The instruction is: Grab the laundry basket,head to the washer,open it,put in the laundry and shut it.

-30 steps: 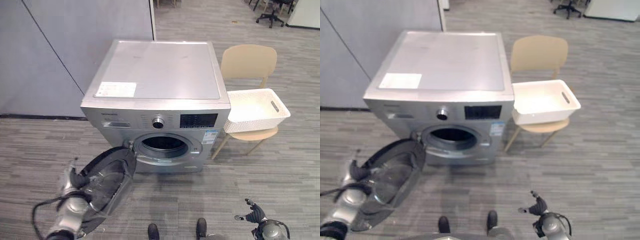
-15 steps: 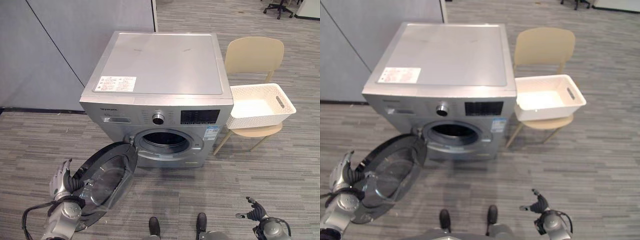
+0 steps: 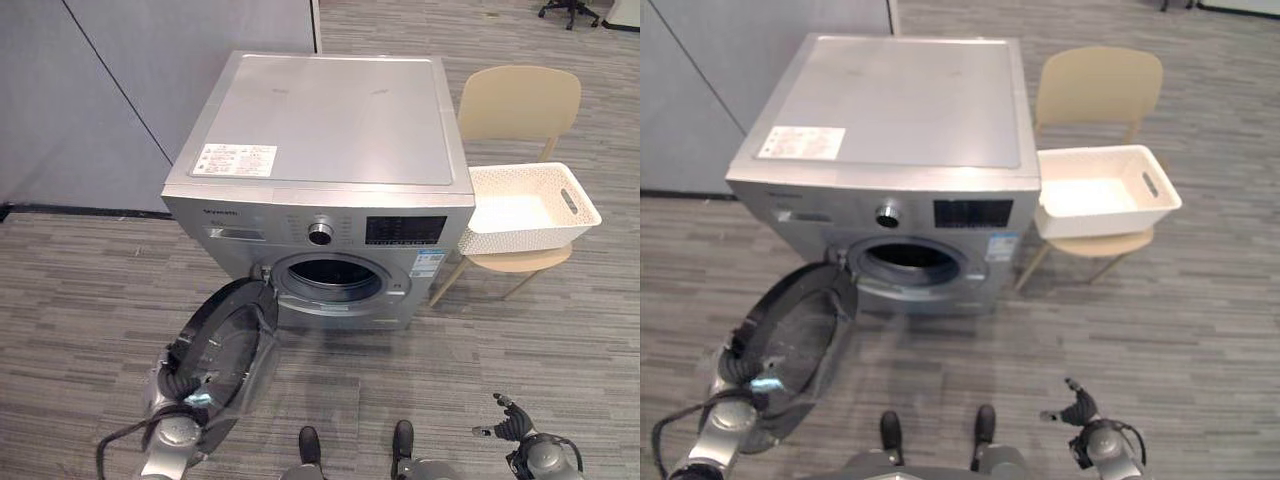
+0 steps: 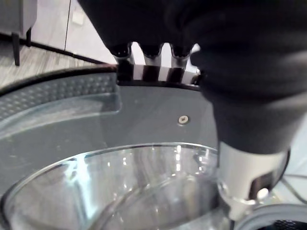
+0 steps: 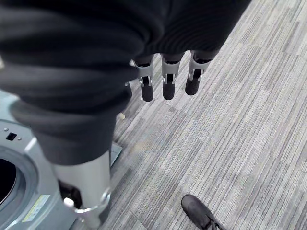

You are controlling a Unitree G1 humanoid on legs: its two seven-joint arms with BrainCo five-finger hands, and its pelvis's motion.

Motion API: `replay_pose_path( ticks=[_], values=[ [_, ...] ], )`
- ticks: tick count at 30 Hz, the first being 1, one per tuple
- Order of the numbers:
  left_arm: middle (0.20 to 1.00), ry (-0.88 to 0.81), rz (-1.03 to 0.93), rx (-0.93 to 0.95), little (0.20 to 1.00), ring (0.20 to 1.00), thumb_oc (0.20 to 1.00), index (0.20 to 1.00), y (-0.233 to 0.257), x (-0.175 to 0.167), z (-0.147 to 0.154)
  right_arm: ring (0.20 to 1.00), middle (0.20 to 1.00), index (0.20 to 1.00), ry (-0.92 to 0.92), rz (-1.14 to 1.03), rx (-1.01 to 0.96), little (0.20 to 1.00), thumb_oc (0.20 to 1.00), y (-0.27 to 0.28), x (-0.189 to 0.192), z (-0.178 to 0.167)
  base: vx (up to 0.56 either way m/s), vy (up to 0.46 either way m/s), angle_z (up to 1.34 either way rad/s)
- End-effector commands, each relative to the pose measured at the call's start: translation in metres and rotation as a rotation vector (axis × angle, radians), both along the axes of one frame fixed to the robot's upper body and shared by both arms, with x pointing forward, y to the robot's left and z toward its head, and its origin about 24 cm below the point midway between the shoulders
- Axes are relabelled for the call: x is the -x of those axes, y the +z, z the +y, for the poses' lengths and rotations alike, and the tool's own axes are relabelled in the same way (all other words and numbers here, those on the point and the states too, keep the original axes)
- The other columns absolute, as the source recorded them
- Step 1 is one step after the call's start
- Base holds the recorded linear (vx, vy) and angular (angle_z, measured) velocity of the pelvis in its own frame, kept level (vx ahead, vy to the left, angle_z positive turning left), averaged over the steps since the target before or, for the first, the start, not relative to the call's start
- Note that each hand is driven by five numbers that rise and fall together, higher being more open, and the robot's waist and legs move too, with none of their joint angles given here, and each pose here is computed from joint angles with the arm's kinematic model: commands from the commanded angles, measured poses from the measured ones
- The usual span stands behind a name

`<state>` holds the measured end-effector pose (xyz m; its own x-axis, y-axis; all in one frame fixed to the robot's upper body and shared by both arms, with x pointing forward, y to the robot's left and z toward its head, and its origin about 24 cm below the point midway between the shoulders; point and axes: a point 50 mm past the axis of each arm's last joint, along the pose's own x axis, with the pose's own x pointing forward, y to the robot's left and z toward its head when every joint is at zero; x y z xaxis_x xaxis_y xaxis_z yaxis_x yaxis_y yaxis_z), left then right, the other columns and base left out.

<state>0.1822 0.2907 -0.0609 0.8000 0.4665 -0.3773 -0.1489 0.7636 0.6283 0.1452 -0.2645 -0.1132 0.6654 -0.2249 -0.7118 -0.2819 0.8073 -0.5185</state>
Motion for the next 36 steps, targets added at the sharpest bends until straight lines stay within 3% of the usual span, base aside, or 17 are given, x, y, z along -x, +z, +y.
replay_pose_path(
  ticks=[1,6,13,16,17,20,24,30,32,34,36],
  values=[
    [1.000,-0.264,0.087,0.244,1.000,1.000,1.000,1.000,-0.024,-0.001,-0.071,1.000,1.000,1.000,0.068,-0.070,0.027,1.000,1.000,0.007,-0.021,0.010,-0.06,-0.069,0.02],
    [1.000,-0.415,-0.002,0.289,1.000,1.000,1.000,1.000,-0.008,-0.026,-0.109,1.000,1.000,1.000,0.068,-0.084,0.018,1.000,1.000,0.006,-0.017,0.017,-0.06,-0.088,-0.03],
    [1.000,-0.507,-0.146,0.075,1.000,1.000,1.000,1.000,0.030,-0.080,-0.112,1.000,1.000,1.000,0.068,-0.055,0.050,1.000,1.000,0.003,-0.005,0.009,-0.04,-0.047,-0.36],
    [1.000,-0.468,-0.163,-0.073,1.000,1.000,1.000,1.000,0.046,-0.105,-0.089,1.000,1.000,1.000,0.062,-0.043,0.081,1.000,1.000,0.004,-0.005,-0.001,-0.04,0.008,-0.31],
    [1.000,-0.417,-0.123,-0.201,1.000,1.000,1.000,1.000,0.054,-0.118,-0.060,1.000,1.000,1.000,0.065,-0.049,0.094,1.000,1.000,0.007,-0.008,-0.006,-0.03,0.009,-0.55],
    [1.000,-0.380,-0.073,-0.249,1.000,1.000,1.000,1.000,0.051,-0.116,-0.042,1.000,1.000,1.000,0.078,-0.052,0.097,1.000,1.000,0.008,-0.010,-0.007,0.00,0.002,-0.35],
    [1.000,-0.331,-0.045,-0.215,1.000,1.000,1.000,1.000,0.043,-0.102,-0.027,1.000,1.000,1.000,0.068,-0.051,0.098,1.000,1.000,0.009,-0.009,-0.010,0.05,0.037,-0.15],
    [1.000,-0.145,-0.007,0.204,1.000,1.000,1.000,1.000,-0.007,-0.024,-0.037,1.000,1.000,1.000,-0.035,-0.032,0.096,1.000,1.000,0.006,-0.007,-0.017,0.07,0.068,0.21],
    [1.000,-0.089,0.068,0.286,1.000,1.000,1.000,1.000,-0.026,0.008,-0.038,1.000,1.000,1.000,-0.084,-0.059,0.069,1.000,1.000,0.009,-0.010,-0.018,0.06,0.072,0.57],
    [1.000,-0.075,0.098,0.298,1.000,1.000,1.000,1.000,-0.031,0.016,-0.037,1.000,1.000,1.000,-0.092,-0.065,0.062,1.000,1.000,0.009,-0.012,-0.017,0.04,0.072,0.58],
    [1.000,-0.021,0.249,0.281,1.000,1.000,1.000,1.000,-0.053,0.045,-0.031,1.000,1.000,1.000,-0.097,-0.064,0.041,1.000,1.000,0.007,-0.016,-0.012,0.05,0.114,0.19]
  ],
)
